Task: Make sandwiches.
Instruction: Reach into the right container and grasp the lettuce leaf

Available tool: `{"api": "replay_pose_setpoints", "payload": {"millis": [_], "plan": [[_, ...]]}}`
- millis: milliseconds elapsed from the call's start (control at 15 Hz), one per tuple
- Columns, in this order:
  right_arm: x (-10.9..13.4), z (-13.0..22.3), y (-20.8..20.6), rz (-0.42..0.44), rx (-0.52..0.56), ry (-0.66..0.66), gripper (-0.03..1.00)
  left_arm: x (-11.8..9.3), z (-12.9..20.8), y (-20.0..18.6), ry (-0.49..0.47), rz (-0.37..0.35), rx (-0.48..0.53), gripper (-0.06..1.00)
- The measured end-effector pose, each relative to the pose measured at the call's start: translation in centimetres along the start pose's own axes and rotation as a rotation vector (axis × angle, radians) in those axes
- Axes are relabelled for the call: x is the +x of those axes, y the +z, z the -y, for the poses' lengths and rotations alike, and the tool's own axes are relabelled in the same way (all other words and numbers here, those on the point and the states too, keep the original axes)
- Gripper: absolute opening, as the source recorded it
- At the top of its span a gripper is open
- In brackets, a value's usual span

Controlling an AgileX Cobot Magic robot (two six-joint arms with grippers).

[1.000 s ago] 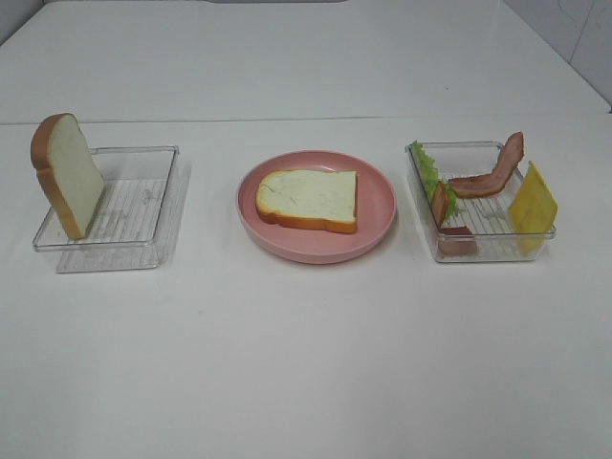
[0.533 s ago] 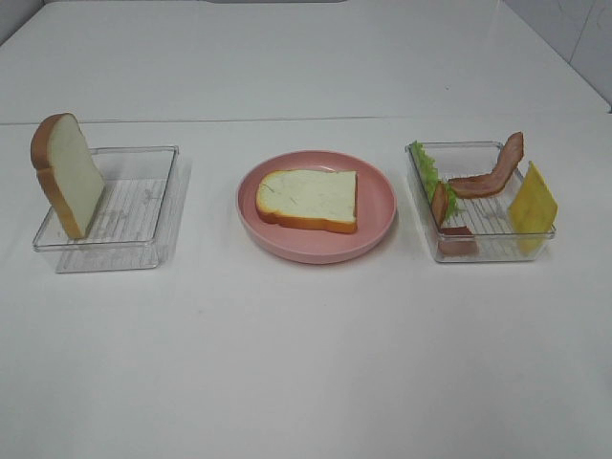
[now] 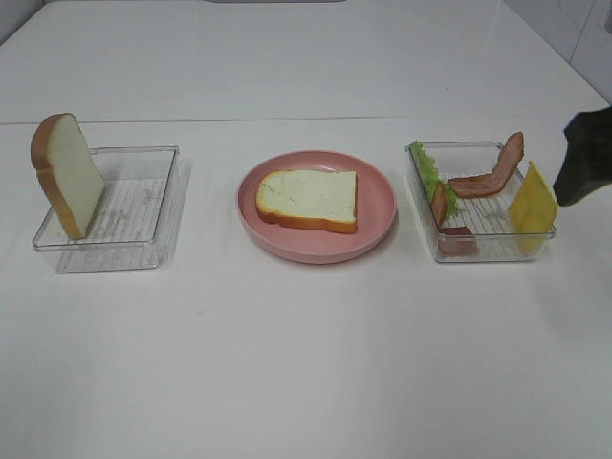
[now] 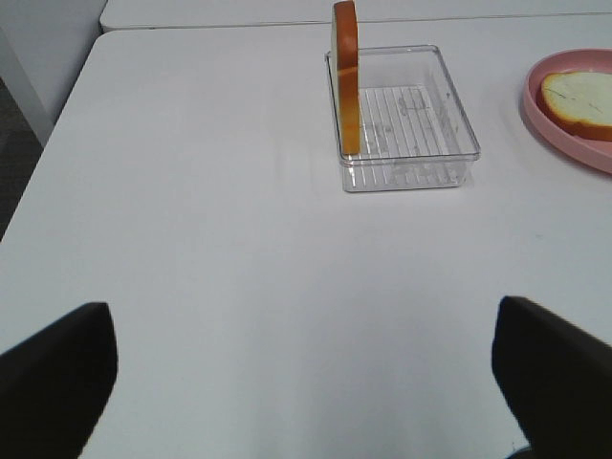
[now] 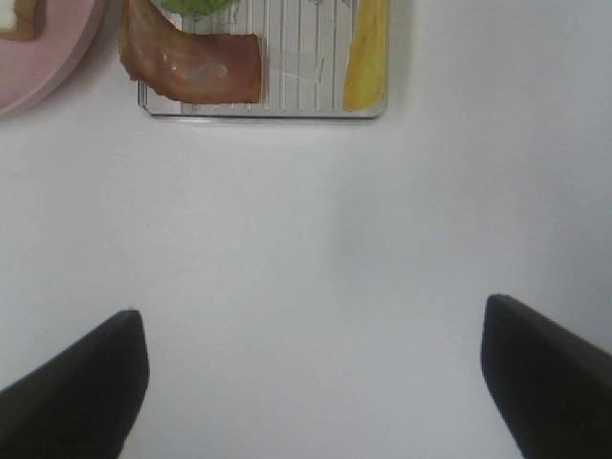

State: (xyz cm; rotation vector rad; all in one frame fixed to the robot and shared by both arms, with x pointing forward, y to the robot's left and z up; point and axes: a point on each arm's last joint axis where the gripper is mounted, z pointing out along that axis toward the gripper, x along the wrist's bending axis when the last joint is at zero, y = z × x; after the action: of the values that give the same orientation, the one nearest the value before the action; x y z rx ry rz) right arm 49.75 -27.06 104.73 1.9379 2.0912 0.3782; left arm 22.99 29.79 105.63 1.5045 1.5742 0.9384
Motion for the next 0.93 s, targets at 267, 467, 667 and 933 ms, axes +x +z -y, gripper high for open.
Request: {"api": "replay_pose_setpoints", "payload": {"millis": [267,467,667,933], "plan": [[0.3,-7.1,1.7,0.006,0.091,-0.025,0.90,0.0,0.0,0.0,0.000,0.000,0.000,0.99],[0.8,-11.1,2.1,-0.030,0.085,-0.008,0.90,0.0,0.0,0.0,0.000,0.000,0.000,0.99],[3.3,-14.2,3.2,-0.060,0.066,-0.069,0.90,0.0,0.0,0.0,0.000,0.000,0.000,0.99],[6.3,-15.7,5.8,-0.070,0.076,-0.137,0.90,0.0,0.0,0.0,0.000,0.000,0.000,0.99]]}}
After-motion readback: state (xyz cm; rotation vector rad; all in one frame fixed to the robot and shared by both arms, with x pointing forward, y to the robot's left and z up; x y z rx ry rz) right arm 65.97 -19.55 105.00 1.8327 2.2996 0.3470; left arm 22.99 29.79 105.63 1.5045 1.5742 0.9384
